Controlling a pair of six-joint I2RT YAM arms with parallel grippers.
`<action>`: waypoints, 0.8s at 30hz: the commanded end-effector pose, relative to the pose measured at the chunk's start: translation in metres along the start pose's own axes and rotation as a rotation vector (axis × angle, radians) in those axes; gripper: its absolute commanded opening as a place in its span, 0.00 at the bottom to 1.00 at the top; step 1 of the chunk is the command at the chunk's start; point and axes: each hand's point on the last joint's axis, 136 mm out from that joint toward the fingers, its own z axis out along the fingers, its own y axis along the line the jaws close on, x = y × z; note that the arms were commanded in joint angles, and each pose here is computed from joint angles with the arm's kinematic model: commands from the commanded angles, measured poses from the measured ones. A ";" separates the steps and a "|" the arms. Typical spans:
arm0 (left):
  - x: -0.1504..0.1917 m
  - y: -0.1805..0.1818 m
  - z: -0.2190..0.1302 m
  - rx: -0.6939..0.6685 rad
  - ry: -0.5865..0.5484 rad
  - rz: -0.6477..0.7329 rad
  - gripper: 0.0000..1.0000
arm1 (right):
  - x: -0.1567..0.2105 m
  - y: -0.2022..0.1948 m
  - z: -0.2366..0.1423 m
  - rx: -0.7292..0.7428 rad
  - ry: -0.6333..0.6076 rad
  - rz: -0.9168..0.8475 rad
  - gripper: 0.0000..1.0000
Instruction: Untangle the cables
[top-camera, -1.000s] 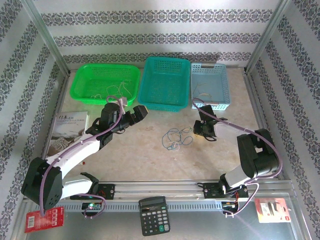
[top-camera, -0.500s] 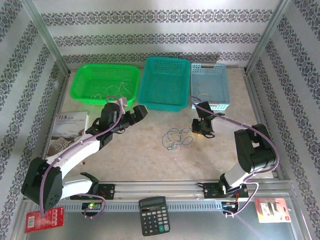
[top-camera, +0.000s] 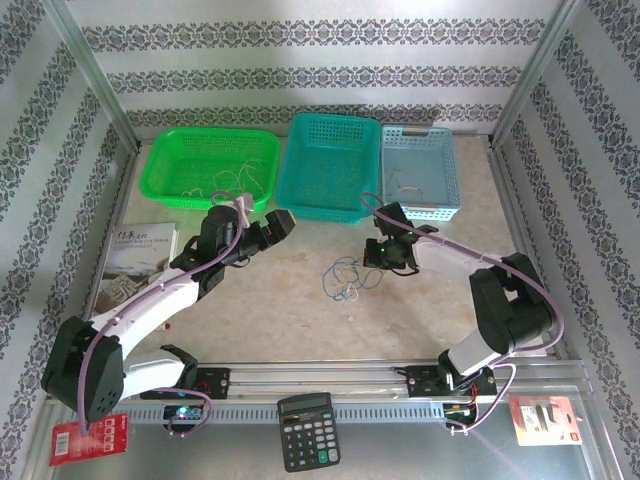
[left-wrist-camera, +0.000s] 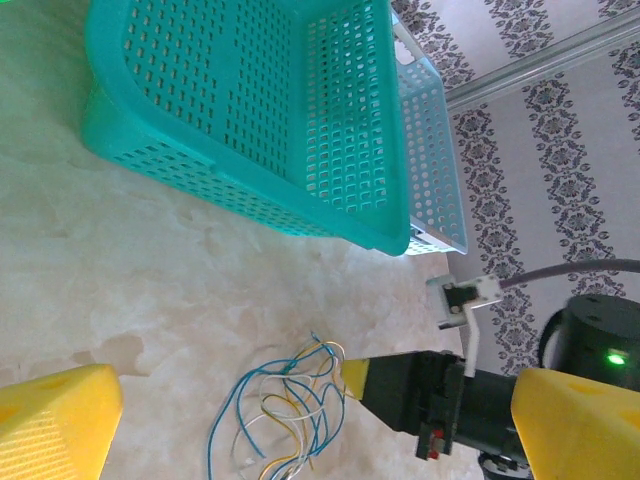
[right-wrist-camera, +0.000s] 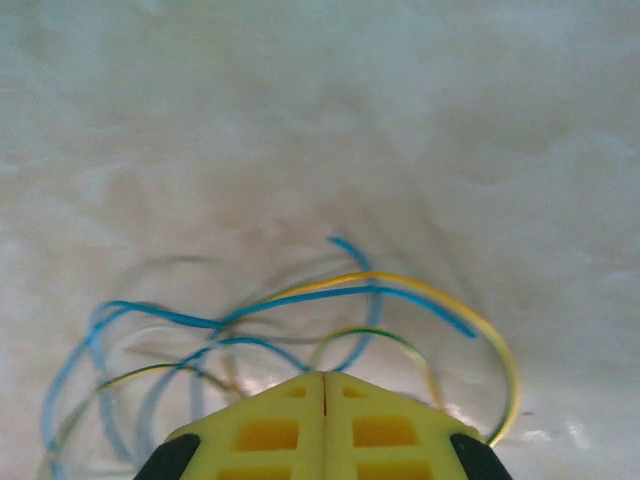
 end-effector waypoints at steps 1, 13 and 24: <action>-0.002 -0.014 -0.003 0.051 -0.023 0.020 1.00 | -0.017 0.013 -0.024 -0.034 -0.078 0.024 0.00; -0.002 -0.015 -0.003 0.056 -0.023 0.020 1.00 | 0.009 -0.042 -0.028 0.097 -0.119 0.147 0.24; -0.003 -0.016 -0.002 0.058 -0.023 0.018 1.00 | 0.021 -0.053 -0.001 0.136 -0.055 0.154 0.23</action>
